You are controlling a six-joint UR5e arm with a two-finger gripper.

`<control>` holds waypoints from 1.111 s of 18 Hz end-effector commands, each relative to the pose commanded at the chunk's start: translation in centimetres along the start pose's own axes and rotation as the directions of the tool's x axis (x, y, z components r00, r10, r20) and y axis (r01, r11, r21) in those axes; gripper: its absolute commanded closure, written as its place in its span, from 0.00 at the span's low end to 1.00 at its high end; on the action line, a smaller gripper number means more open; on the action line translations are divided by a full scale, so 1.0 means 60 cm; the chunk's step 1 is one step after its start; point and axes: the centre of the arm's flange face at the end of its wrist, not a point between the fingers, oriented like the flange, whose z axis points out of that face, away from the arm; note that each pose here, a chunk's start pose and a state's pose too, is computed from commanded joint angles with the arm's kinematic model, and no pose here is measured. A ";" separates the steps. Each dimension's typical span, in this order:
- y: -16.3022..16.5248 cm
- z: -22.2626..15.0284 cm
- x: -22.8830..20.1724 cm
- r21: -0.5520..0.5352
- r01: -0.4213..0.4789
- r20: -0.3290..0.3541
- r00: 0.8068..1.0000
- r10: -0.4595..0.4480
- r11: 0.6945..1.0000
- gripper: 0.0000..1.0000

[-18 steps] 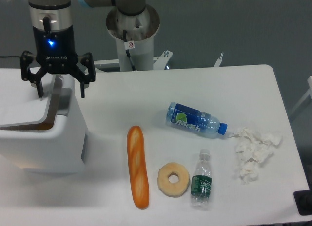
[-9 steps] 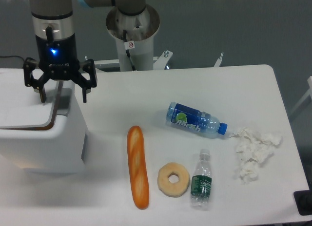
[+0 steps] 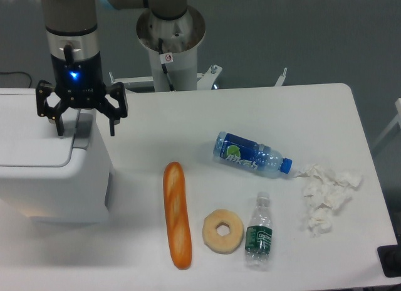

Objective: Close the trash can

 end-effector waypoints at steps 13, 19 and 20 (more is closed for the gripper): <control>-0.026 -0.036 0.002 0.049 0.001 -0.003 1.000 -0.001 0.999 0.00; -0.058 -0.047 -0.101 0.071 -0.035 0.041 0.999 0.032 0.997 0.00; -0.065 -0.034 -0.132 0.057 -0.054 0.055 0.997 0.051 0.997 0.00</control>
